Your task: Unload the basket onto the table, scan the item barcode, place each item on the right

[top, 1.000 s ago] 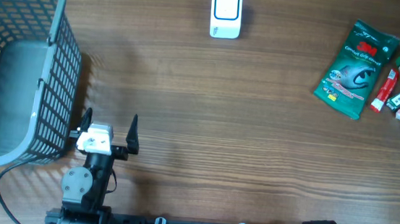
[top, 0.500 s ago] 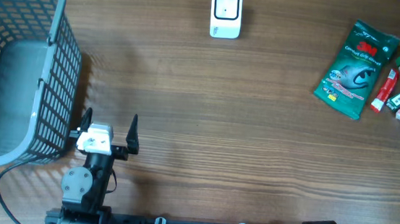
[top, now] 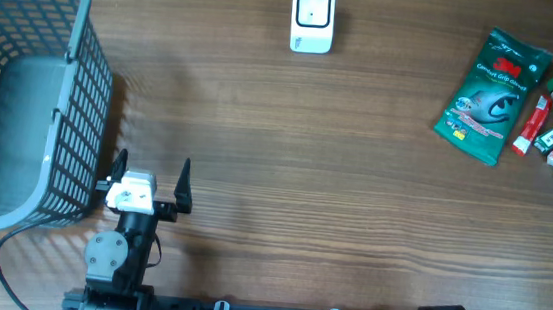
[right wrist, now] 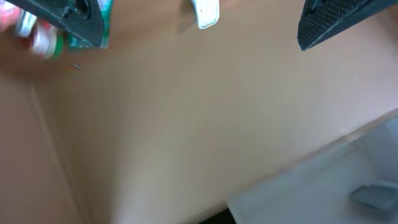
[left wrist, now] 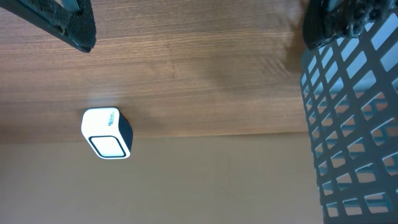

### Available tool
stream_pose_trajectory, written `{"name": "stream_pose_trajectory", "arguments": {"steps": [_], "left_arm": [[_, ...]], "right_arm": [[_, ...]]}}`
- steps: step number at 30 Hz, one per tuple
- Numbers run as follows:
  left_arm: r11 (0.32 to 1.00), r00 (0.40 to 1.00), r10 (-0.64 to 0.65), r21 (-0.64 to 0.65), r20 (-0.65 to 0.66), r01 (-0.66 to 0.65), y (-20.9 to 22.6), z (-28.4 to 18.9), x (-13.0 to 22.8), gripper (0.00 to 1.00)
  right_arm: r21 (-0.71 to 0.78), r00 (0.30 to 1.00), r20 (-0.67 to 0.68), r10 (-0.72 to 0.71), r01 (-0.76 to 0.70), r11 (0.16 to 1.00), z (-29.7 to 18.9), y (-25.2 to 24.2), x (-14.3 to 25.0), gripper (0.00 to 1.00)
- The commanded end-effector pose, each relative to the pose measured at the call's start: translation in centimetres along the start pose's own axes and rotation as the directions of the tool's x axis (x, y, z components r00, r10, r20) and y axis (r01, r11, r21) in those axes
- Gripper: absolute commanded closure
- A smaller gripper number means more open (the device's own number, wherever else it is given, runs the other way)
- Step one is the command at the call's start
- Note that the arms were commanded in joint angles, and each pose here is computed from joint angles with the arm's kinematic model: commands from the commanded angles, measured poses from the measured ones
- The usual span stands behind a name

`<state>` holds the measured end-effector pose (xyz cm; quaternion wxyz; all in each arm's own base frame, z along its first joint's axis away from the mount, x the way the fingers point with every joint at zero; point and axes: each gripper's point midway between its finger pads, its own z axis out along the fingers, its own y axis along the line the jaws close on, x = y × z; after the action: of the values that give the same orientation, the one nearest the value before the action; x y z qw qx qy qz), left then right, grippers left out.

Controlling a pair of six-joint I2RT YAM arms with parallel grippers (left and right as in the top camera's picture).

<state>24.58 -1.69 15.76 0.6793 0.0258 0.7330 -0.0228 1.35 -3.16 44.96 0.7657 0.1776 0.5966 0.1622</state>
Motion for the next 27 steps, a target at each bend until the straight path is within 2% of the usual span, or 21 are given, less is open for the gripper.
{"name": "stream_pose_trajectory", "arguments": {"steps": [1,3,6,9,14,21,27], "left_arm": [[1.000,1.000,-0.006,0.011,0.000,0.006,-0.2,0.0,0.1,0.00],[1.000,1.000,-0.006,0.011,0.000,0.006,-0.2,0.0,0.1,0.00],[1.000,1.000,-0.006,0.011,0.000,0.006,-0.2,0.0,0.1,0.00],[1.000,1.000,-0.006,0.011,0.000,0.006,-0.2,0.0,0.1,0.00],[1.000,1.000,-0.006,0.011,0.000,0.006,-0.2,0.0,0.1,0.00],[1.000,1.000,-0.006,0.011,0.000,0.006,-0.2,0.0,0.1,0.00],[1.000,1.000,-0.006,0.011,0.000,0.006,-0.2,0.0,0.1,0.00]], "right_arm": [[0.105,0.940,-0.060,0.336,-0.329,0.938,3.6,-2.0,4.4,0.00],[0.220,0.883,-0.044,0.468,-0.449,0.866,5.8,-4.1,7.5,0.00],[0.331,0.912,-0.002,0.410,-0.387,0.861,9.0,-7.3,11.1,0.00],[0.289,0.940,0.017,0.340,-0.330,0.898,12.4,-7.8,13.5,0.00],[0.215,0.928,0.113,0.356,-0.373,0.903,16.1,-9.4,17.8,0.01],[0.174,0.922,0.141,0.361,-0.382,0.908,17.0,-12.0,23.8,0.00],[0.259,0.946,0.053,0.321,-0.324,0.910,16.7,-13.6,27.0,0.00]]}}
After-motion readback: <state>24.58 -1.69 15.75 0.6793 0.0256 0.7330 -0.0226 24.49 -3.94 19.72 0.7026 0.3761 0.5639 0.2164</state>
